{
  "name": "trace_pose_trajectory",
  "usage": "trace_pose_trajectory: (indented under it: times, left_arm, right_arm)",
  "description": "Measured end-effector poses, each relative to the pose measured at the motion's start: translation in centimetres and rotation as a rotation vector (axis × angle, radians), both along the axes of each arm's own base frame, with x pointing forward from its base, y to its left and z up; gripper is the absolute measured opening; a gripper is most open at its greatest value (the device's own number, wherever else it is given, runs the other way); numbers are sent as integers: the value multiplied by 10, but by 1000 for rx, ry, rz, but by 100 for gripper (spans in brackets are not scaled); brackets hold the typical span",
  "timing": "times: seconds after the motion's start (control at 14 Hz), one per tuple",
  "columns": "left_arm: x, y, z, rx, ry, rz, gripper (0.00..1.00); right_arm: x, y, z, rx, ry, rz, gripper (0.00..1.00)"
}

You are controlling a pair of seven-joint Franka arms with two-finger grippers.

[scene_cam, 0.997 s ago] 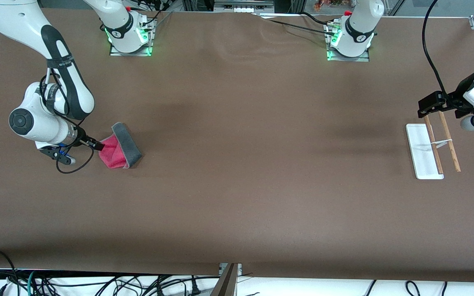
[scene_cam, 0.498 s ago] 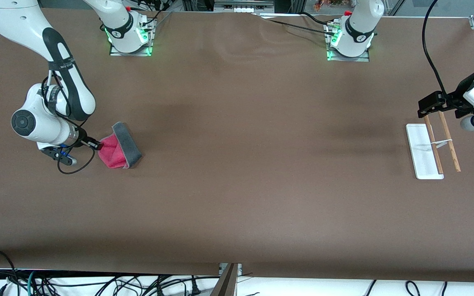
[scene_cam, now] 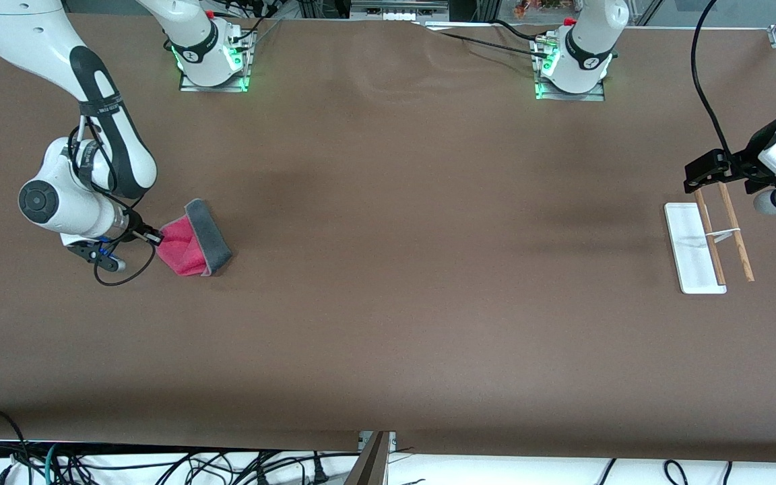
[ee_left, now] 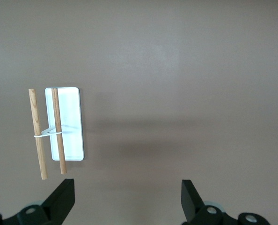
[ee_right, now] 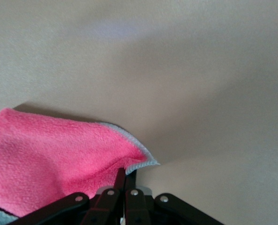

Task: Pass towel and hang on rack
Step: 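Close the right gripper on the pink towel's corner, then lift the towel with the right gripper while the left gripper approaches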

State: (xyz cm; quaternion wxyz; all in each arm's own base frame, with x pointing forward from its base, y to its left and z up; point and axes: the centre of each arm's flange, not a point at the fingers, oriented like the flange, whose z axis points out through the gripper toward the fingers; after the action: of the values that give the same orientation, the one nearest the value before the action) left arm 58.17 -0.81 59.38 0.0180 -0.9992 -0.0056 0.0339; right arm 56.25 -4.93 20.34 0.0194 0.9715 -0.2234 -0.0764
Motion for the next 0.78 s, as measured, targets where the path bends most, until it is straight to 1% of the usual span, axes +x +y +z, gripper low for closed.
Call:
trace_pose_trajectory:
  times: [0.14, 0.36, 0.43, 0.57, 0.78]
  left_arm:
    - [0, 0, 0, 0, 0, 0, 100]
    - [0, 0, 0, 0, 0, 0, 100]
    - [0, 0, 0, 0, 0, 0, 100]
    - [0, 0, 0, 0, 0, 0, 100]
    - [0, 0, 0, 0, 0, 0, 100]
  right_arm:
    - [7, 0, 8, 2, 2, 4, 2]
    - [27, 8, 45, 14, 39, 16, 2]
    - [35, 15, 64, 21, 40, 28, 2]
    - [50, 41, 111, 37, 26, 59, 2]
    - [70, 98, 198, 58, 6, 93, 2]
